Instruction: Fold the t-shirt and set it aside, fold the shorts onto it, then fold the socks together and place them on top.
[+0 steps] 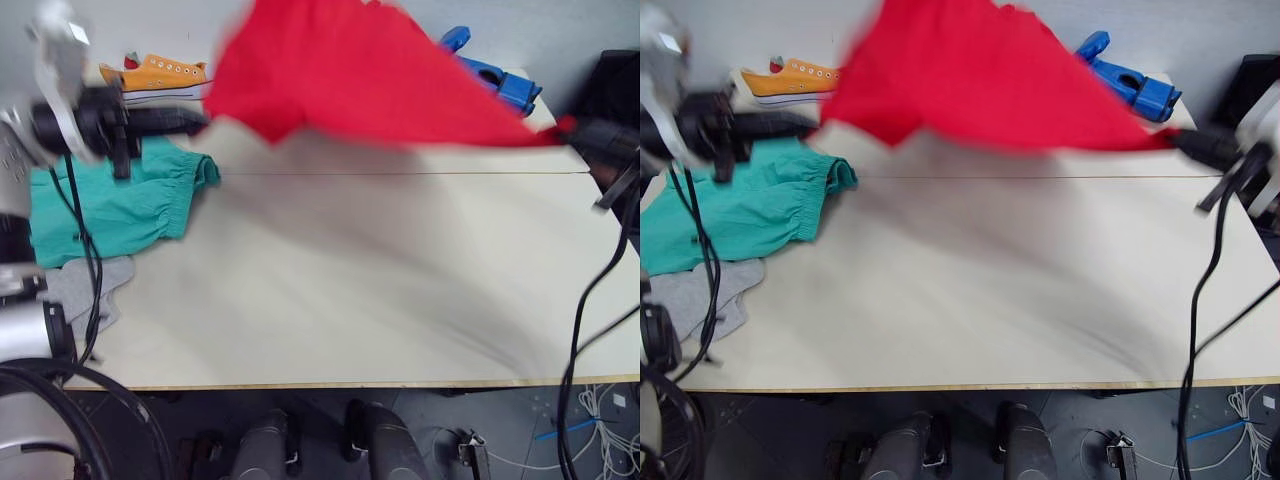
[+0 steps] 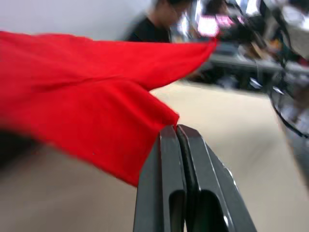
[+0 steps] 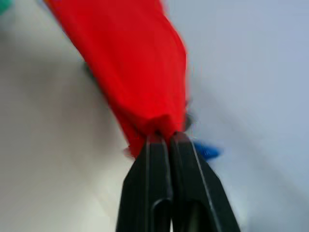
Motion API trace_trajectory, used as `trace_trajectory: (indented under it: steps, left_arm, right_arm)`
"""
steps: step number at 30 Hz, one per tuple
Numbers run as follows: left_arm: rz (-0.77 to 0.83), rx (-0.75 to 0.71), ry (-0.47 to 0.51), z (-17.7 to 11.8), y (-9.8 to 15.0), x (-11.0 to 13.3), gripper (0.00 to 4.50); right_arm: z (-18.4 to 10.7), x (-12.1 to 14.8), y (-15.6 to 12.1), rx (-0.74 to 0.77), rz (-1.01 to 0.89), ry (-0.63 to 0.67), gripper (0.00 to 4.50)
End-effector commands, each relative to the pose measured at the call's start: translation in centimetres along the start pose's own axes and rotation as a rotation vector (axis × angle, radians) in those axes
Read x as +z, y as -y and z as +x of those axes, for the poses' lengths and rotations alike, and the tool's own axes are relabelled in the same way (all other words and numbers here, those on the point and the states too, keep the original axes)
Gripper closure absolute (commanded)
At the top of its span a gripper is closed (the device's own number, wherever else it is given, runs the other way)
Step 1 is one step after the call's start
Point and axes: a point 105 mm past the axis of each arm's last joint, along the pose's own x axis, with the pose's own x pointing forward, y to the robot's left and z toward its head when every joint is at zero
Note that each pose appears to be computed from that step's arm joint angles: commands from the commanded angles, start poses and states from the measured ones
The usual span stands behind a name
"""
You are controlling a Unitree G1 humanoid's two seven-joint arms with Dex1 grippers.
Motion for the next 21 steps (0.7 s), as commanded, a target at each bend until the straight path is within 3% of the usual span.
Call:
trace_trajectory:
  steps: [1,4,9,21]
  left_arm:
    - [0.003,-0.066,-0.139,0.3,2.6,-2.7,4.50]
    - [-0.071,-0.099,-0.280,0.3,4.6,-7.8,4.50]
    - [-0.209,-0.183,-0.387,-0.3,8.8,-12.4,4.50]
    - [-0.314,-0.312,-0.479,-2.0,12.9,-13.9,4.50]
  right_arm:
    - [-0.5,-0.9,-3.0,0.057,0.055,0.006,4.47]
    - [-1.0,-4.5,-7.8,0.181,0.156,-0.095,4.47]
    - [-3.3,-7.3,-13.2,0.347,0.277,-0.225,4.47]
    - [-5.8,-7.9,-15.7,0.473,0.377,-0.298,4.47]
